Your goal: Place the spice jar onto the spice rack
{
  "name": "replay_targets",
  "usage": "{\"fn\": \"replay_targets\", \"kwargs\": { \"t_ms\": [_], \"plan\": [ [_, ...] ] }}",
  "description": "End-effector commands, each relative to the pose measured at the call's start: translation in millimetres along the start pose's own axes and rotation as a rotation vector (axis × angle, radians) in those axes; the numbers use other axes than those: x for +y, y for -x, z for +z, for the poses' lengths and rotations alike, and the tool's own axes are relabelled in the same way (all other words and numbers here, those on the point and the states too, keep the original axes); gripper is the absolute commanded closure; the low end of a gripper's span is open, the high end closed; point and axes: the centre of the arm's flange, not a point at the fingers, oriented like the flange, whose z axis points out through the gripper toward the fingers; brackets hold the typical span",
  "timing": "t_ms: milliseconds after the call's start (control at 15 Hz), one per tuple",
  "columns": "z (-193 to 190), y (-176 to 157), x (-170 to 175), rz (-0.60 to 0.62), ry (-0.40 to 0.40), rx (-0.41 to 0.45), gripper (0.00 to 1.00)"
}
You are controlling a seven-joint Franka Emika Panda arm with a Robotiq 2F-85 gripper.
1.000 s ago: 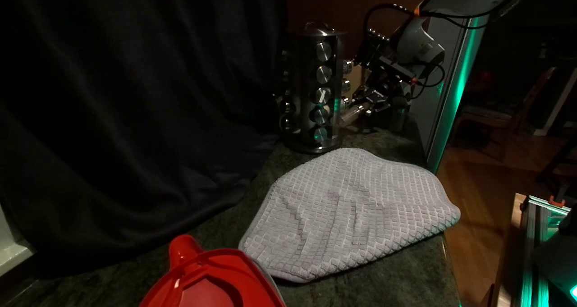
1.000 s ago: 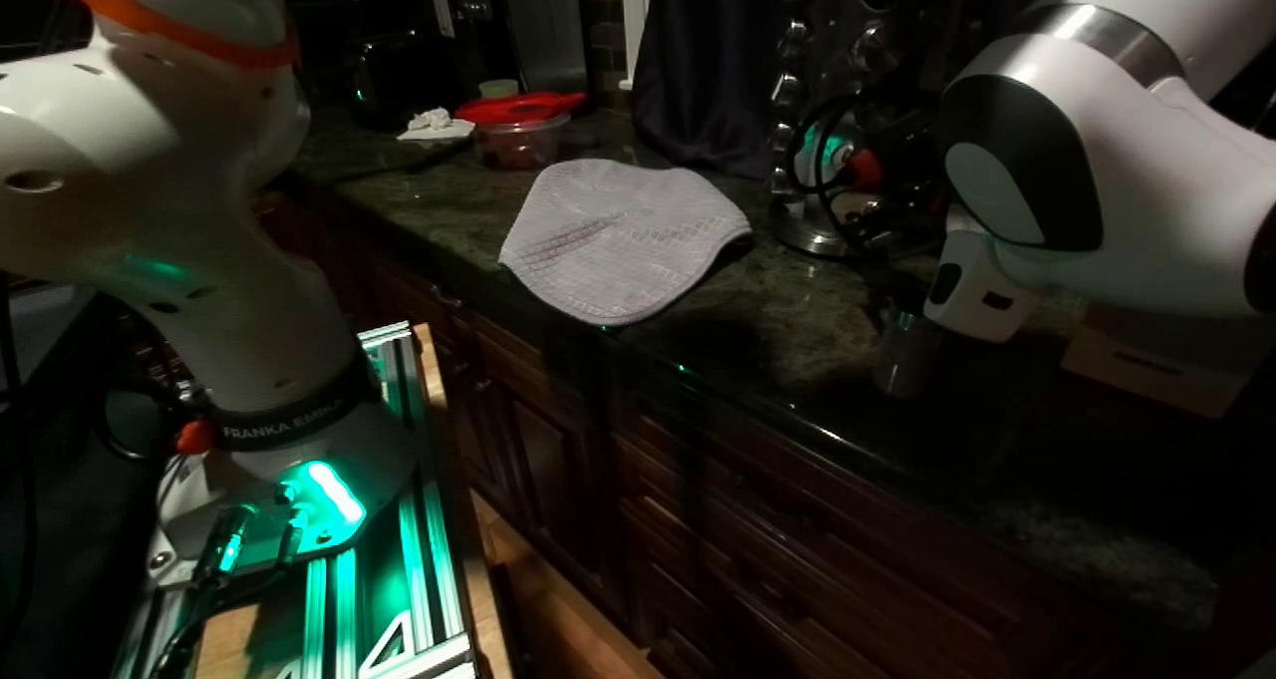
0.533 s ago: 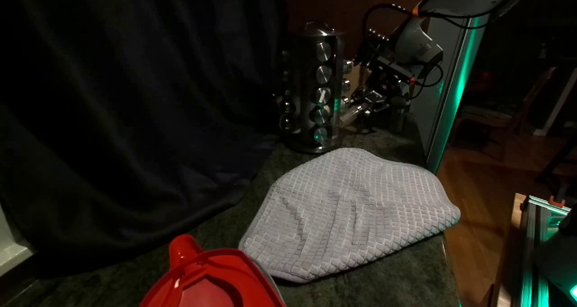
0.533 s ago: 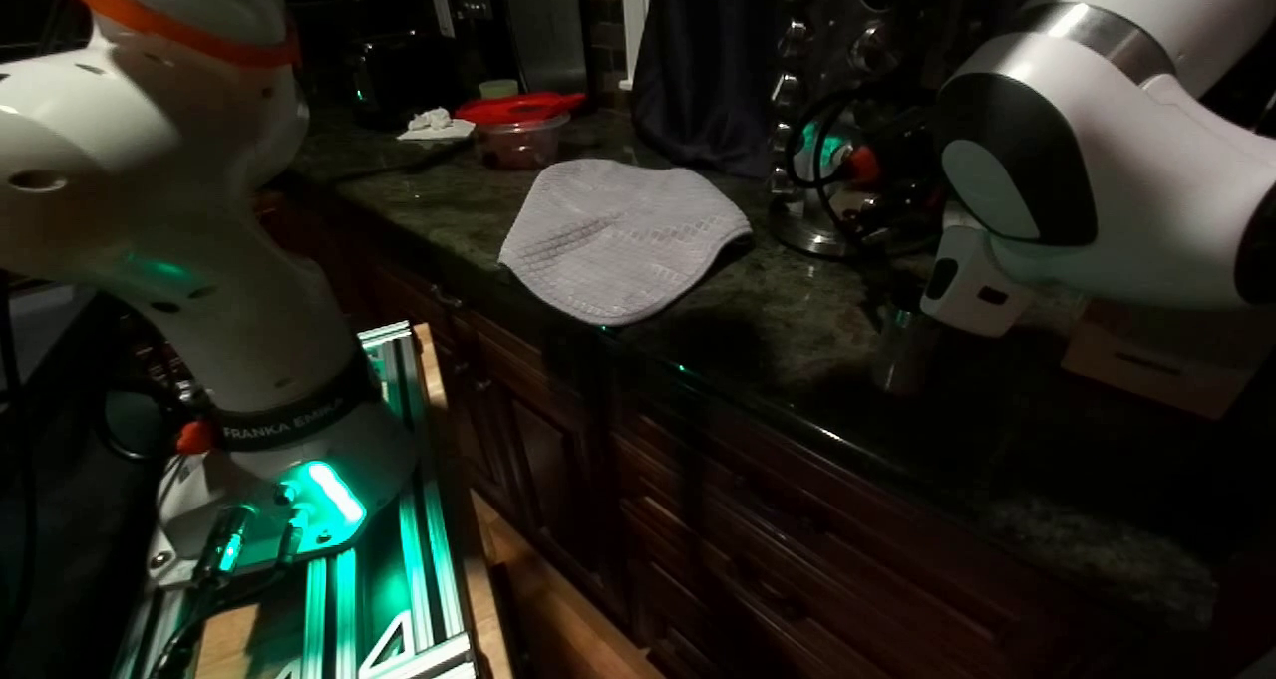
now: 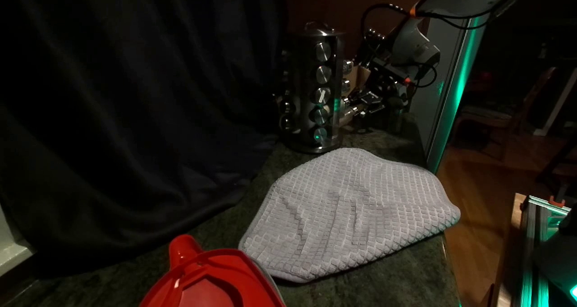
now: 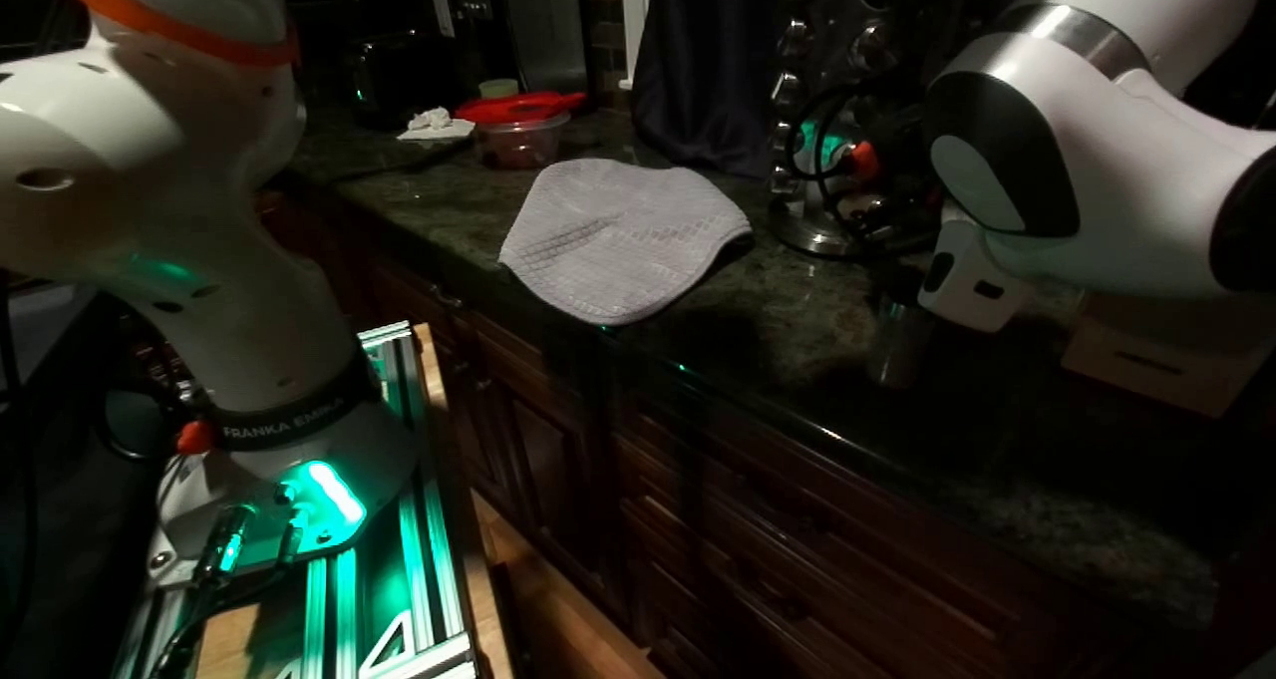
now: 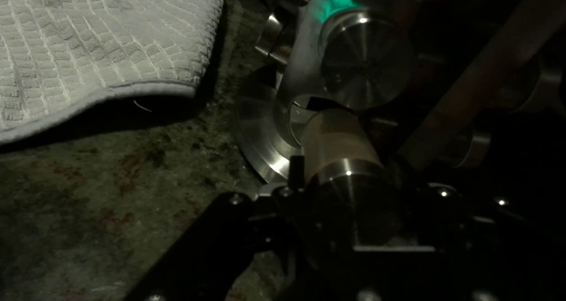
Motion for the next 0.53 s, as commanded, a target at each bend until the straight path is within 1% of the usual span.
{"fn": "replay_targets", "kwargs": {
  "t_ms": [0, 467],
  "plan": [
    [8.6, -0.1, 2.9, 0.035, -0.03, -0.005, 0.76],
    [3.3, 0.7, 7.4, 0.033, -0.011, -0.041, 0.76]
  ]
}}
